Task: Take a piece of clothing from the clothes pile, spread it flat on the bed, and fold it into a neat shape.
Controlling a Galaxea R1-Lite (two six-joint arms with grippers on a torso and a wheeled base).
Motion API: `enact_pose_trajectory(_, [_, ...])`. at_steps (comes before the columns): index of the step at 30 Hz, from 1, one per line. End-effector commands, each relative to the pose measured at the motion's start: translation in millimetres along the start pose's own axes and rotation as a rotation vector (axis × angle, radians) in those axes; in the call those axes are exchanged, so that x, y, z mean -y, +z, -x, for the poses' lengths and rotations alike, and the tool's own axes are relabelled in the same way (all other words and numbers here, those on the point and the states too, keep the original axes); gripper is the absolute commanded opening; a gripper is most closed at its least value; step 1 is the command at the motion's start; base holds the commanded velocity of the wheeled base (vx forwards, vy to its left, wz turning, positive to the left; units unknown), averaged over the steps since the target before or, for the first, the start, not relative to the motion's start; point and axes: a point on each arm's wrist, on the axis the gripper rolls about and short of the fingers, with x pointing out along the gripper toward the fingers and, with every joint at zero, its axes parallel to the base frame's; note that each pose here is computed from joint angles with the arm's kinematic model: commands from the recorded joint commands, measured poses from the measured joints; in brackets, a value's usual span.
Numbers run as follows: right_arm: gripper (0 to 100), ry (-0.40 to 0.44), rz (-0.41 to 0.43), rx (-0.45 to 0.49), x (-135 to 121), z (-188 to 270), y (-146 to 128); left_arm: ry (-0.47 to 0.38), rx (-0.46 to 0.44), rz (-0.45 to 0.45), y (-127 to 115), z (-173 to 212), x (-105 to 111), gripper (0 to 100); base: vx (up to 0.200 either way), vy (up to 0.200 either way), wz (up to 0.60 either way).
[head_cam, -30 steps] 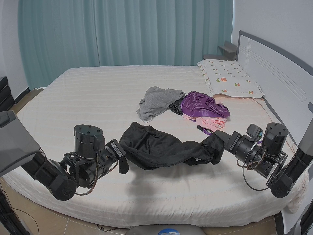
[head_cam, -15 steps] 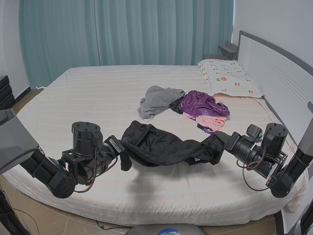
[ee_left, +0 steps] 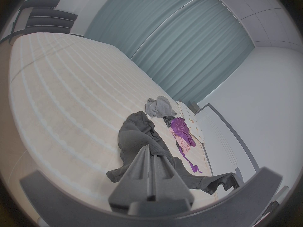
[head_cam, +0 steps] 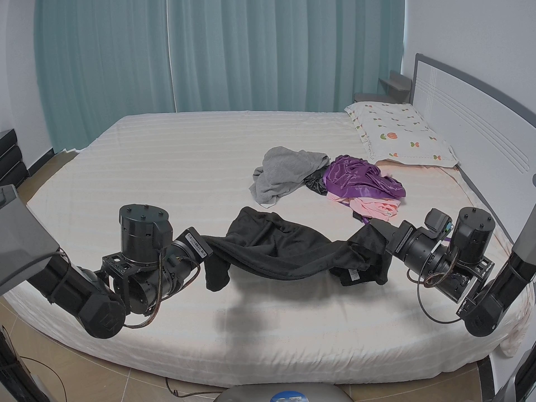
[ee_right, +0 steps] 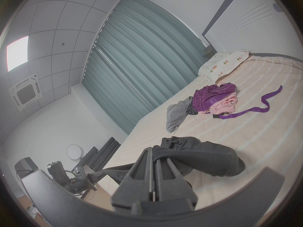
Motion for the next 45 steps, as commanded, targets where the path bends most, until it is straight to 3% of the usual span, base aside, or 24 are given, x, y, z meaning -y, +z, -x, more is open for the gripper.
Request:
enact_pose_trajectory(1, [0, -0.001, 0.002, 0.012, -0.7, 0.3, 2.2, -0.009, 0.008, 0.003, 2.4, 2.4, 2.0, 0, 0.000, 0.200, 0.00])
enact_pose_trajectory(45, [0, -0.008, -0.003, 0.049, 6.2, -4.5, 9.7, -0.010, 0.009, 0.003, 3.4, 7.1, 1.5, 0, 0.000, 0.200, 0.00])
